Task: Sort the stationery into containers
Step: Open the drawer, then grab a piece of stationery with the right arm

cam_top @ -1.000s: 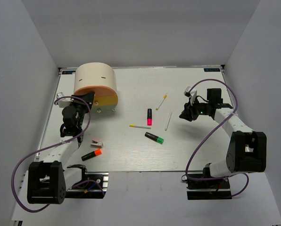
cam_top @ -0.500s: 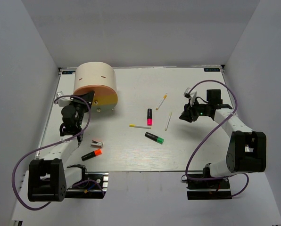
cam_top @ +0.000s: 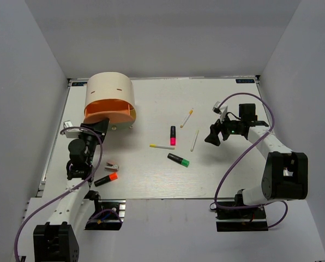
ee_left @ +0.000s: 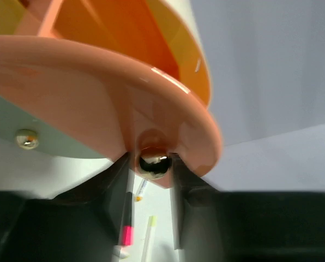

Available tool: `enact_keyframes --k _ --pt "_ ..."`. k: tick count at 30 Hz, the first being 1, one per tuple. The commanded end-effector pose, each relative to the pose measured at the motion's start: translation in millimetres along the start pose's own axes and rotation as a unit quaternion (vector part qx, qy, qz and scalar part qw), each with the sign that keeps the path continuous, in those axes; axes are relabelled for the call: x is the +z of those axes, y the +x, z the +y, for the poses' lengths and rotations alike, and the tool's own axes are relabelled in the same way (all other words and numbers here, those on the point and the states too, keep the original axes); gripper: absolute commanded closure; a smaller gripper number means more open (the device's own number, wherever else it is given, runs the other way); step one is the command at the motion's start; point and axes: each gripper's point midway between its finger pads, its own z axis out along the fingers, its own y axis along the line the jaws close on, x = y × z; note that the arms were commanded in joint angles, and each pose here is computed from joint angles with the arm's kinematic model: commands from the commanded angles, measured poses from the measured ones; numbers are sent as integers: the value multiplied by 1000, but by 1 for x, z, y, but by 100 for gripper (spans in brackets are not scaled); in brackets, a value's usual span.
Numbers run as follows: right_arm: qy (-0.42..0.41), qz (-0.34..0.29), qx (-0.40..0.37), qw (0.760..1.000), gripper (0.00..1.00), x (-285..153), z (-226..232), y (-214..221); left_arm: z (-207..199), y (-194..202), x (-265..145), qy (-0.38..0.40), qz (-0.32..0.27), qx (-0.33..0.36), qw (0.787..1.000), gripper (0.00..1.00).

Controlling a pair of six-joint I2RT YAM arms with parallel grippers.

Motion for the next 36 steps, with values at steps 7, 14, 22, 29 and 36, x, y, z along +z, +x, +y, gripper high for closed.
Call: enact_keyframes --k 7,14,22,29,36 --pt "-11 -3 36 999 10 3 -4 -10 28 14 -3 -55 33 15 998 13" --pt "-6 -3 35 999 10 8 -13 -24 22 17 -9 -54 58 61 995 9" --pt "-47 55 51 996 45 38 -2 -33 14 23 -41 -81 142 179 970 9" --pt "-47 80 45 995 71 73 17 -59 21 31 -74 -115 187 196 956 23" --pt "-8 103 128 986 42 116 41 -70 44 54 -92 -172 244 156 942 41"
